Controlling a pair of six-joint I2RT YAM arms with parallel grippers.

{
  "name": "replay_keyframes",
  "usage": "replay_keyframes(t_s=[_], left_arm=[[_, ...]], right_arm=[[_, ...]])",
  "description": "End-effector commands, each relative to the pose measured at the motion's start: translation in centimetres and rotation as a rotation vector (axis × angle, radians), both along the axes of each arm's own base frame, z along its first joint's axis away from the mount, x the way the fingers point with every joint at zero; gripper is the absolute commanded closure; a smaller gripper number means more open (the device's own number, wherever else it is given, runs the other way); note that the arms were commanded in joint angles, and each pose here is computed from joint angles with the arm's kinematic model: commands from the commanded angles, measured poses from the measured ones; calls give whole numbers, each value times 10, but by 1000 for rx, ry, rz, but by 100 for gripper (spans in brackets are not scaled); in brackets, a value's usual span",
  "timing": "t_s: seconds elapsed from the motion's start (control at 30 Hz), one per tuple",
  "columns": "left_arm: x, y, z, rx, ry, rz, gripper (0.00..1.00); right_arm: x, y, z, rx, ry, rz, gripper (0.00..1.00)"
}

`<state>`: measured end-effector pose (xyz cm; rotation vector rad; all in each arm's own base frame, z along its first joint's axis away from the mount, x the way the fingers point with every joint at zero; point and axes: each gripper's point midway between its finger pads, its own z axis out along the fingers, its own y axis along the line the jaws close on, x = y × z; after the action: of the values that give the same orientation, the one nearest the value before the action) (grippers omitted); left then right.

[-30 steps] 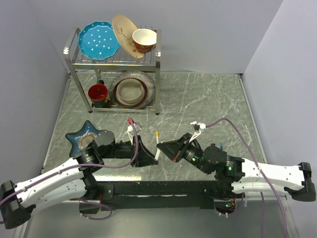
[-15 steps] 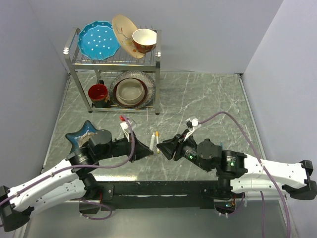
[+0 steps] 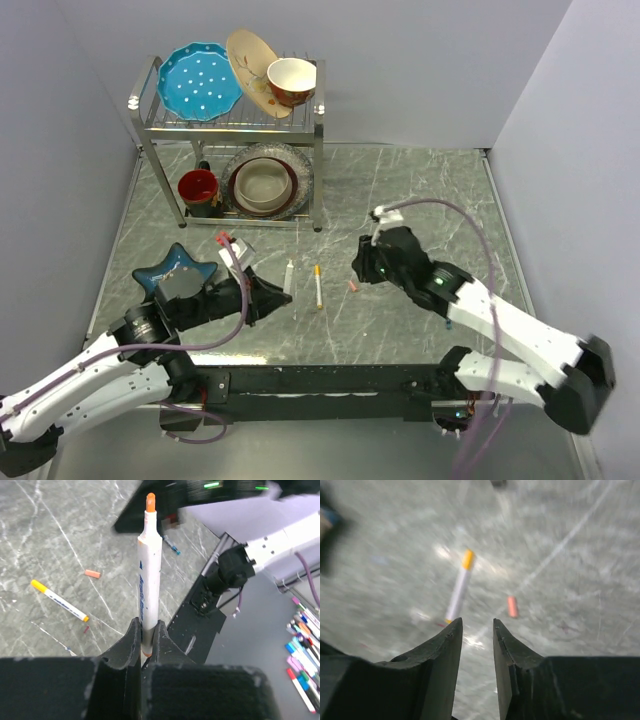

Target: Insert the pens into the pen caps

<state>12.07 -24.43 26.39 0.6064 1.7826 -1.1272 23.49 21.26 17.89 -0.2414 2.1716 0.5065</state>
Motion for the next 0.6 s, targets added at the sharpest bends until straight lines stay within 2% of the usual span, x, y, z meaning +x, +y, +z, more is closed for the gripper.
replay_keyframes(t_s=[0.0, 0.1, 0.4, 0.57], left_arm=[[-7, -5, 9, 12, -30, -68, 99], [-5, -3, -1, 51, -21, -56, 99], [-15, 0, 3, 26, -26, -91, 99], [-20, 1, 7, 1, -34, -111, 99]], right_arm=[[-4, -4, -51, -152, 164, 97, 61], [2, -3, -66, -172, 210, 125, 54], [25, 13, -109, -245, 339, 217, 57], [39, 10, -125, -319, 365, 189, 58]])
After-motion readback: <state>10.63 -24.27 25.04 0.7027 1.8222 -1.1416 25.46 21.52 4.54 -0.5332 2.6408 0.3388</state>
